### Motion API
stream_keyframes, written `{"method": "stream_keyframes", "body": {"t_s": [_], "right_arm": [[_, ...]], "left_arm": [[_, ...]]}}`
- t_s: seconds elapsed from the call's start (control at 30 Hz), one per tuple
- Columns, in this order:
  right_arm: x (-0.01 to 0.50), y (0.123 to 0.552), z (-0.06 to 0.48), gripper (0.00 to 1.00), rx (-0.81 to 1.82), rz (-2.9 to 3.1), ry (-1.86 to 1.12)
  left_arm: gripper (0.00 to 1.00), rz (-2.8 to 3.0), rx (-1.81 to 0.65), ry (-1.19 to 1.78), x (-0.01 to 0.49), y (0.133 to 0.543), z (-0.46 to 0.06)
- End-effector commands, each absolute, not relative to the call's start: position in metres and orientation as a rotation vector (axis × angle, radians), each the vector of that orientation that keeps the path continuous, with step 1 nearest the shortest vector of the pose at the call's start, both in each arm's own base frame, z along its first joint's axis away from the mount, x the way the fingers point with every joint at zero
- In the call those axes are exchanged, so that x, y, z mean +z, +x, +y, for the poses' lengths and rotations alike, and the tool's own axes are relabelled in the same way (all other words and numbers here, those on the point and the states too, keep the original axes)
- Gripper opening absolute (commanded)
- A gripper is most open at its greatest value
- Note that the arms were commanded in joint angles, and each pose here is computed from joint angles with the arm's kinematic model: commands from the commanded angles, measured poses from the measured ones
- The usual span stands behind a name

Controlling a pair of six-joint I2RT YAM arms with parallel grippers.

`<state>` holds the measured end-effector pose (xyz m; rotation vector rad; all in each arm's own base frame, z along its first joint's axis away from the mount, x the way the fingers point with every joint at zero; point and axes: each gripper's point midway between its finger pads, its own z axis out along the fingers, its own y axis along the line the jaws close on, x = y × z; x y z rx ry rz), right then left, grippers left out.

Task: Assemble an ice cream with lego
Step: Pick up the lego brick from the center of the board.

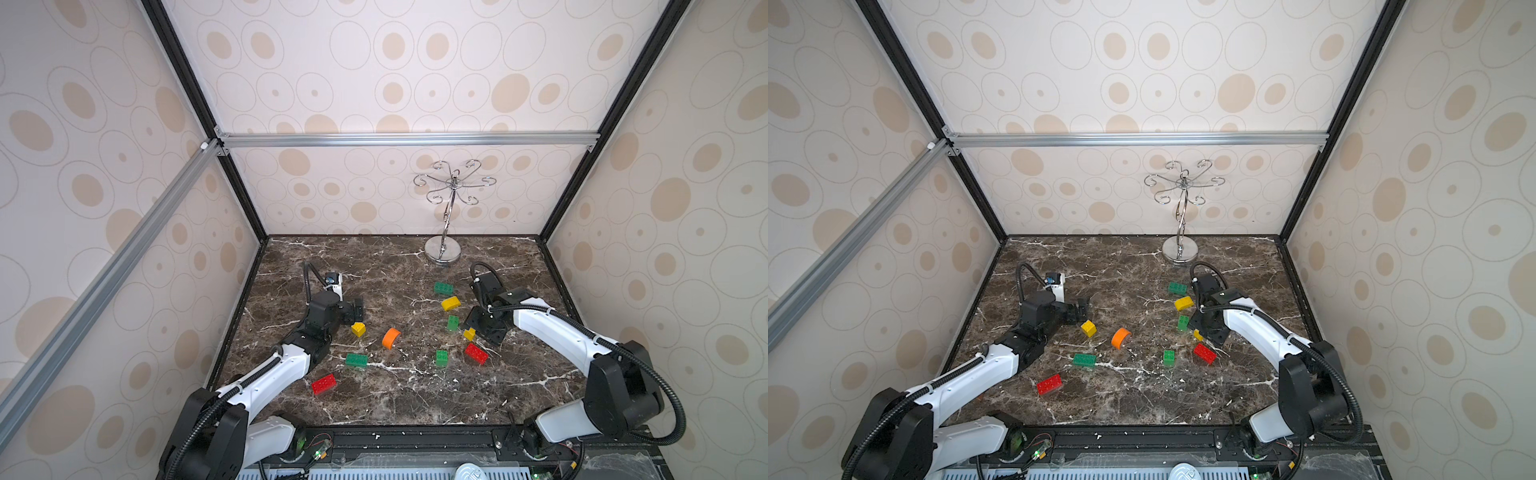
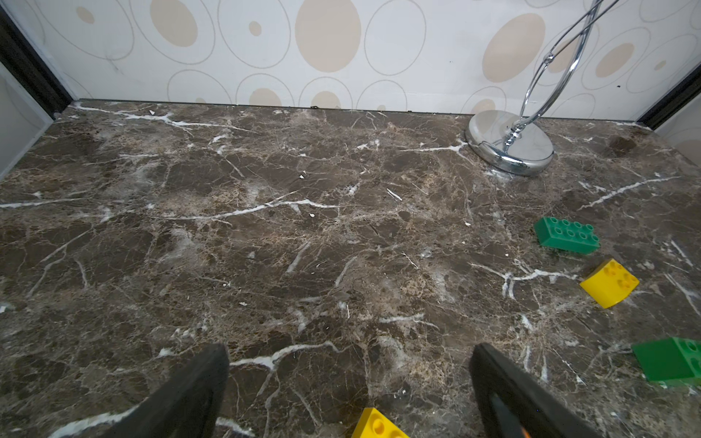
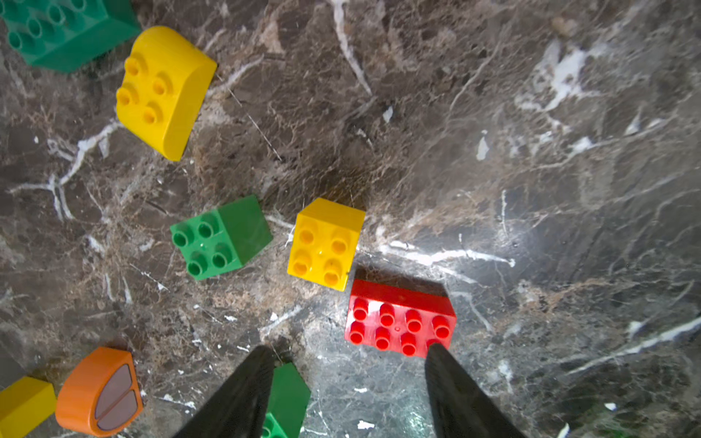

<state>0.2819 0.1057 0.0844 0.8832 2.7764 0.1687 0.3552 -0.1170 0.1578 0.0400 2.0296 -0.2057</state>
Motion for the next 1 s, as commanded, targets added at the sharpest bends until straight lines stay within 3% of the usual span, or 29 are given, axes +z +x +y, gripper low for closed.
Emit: {"method": "stream_keyframes", "body": {"t_s": [0.0,0.97], "right_arm": [[0.073,0.289,0.104,0.66,0.165,2.763,0.948],[0.025,0.306,0.093,0.49,0.025,2.815,0.938]], "left_arm": [[1.0,2.019,-0.212,0.022,0.163,0.353,-0.116],[1.0,2.023,-0.221,0.012,0.159,0.353,-0.117]]}}
